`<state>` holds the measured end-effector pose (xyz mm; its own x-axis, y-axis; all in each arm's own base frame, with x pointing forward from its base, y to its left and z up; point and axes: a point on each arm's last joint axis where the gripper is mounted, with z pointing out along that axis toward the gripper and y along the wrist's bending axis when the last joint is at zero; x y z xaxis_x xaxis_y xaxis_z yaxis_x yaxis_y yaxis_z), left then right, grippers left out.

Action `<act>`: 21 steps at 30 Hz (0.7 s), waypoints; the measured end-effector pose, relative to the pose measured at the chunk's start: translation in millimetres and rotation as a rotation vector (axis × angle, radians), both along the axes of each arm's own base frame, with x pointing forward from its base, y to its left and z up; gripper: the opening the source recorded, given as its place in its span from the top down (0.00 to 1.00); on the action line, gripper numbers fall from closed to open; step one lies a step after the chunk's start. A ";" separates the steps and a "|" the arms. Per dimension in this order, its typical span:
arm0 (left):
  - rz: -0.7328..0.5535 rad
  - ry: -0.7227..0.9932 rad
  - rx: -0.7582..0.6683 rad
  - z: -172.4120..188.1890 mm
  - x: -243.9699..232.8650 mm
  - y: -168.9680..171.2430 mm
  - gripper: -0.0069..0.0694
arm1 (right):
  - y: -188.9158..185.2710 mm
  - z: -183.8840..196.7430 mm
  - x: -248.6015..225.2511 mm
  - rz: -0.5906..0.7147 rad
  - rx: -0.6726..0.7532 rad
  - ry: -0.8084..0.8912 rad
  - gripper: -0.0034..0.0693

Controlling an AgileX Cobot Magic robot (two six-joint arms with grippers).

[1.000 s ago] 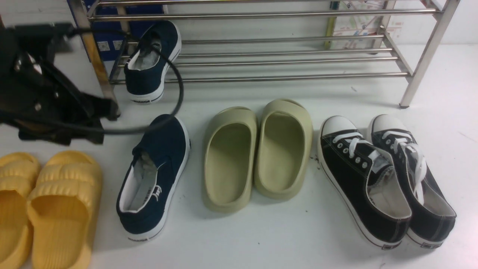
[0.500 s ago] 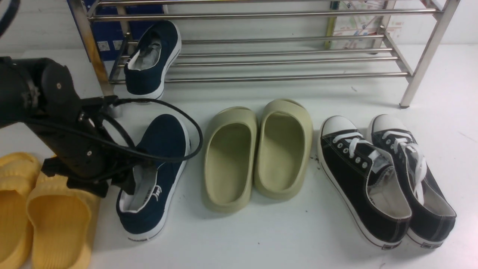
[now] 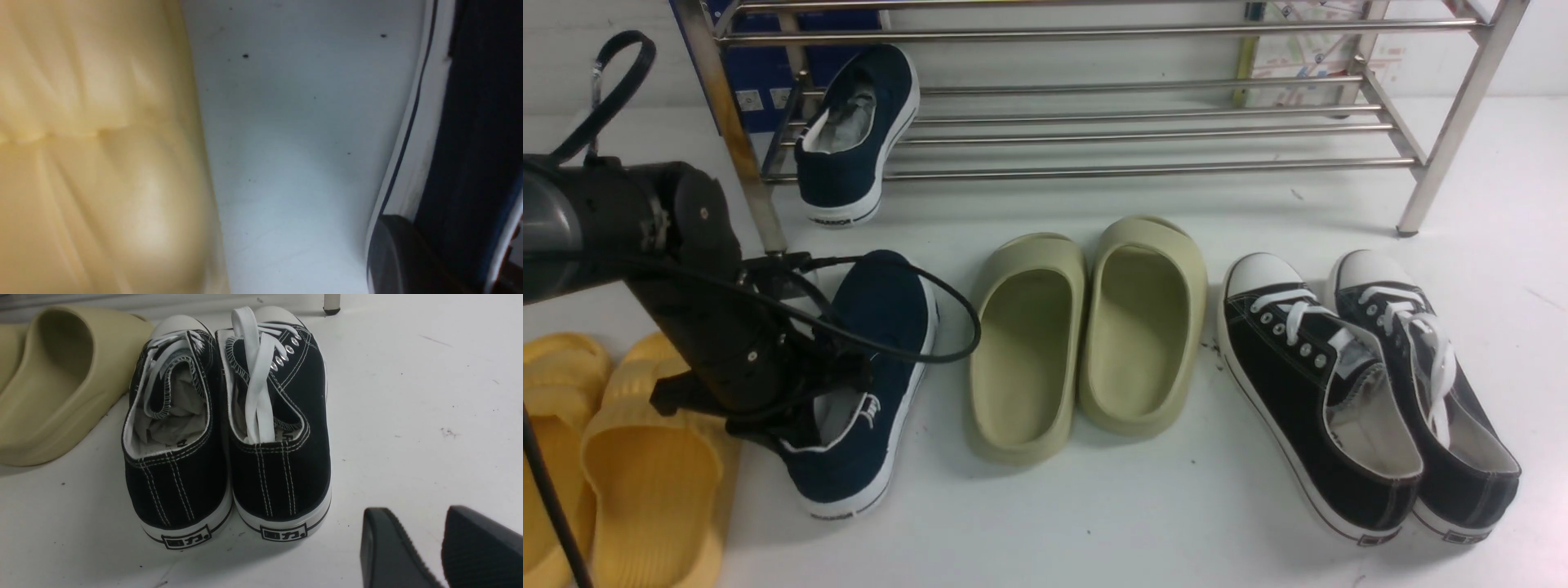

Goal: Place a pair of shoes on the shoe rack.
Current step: Use the left arm to grab the shoe closest to it, then use the left arm to put a shoe into the shoe rack

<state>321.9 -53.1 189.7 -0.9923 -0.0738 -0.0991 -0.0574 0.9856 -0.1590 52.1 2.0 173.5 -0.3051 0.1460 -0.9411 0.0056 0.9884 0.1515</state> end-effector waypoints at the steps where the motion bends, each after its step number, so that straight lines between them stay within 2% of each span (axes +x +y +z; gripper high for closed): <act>1: 0.000 0.001 -0.006 3.8 1.4 -0.7 0.91 | 0.0 0.0 0.0 0.000 0.000 0.000 0.61; 6: 0.009 -0.043 -0.068 32.3 6.9 -8.7 0.91 | 0.0 0.0 0.0 0.000 0.000 0.000 0.61; 10: -0.032 -0.070 -0.112 51.1 4.7 -29.2 0.91 | 0.0 0.0 0.0 0.000 0.000 0.000 0.61; 14: -0.026 -0.101 -0.158 58.1 4.8 -47.2 0.91 | 0.0 0.0 0.0 0.000 0.000 0.000 0.61; 21: 0.010 -0.108 -0.174 59.3 5.8 -50.0 0.91 | 0.0 0.0 0.0 0.000 0.000 0.000 0.61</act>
<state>327.7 -103.1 249.0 -0.9758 -0.1088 -0.1897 -0.0404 0.9423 -0.3323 52.1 2.0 173.5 -0.3051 0.1460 -0.9411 0.0056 0.9884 0.1515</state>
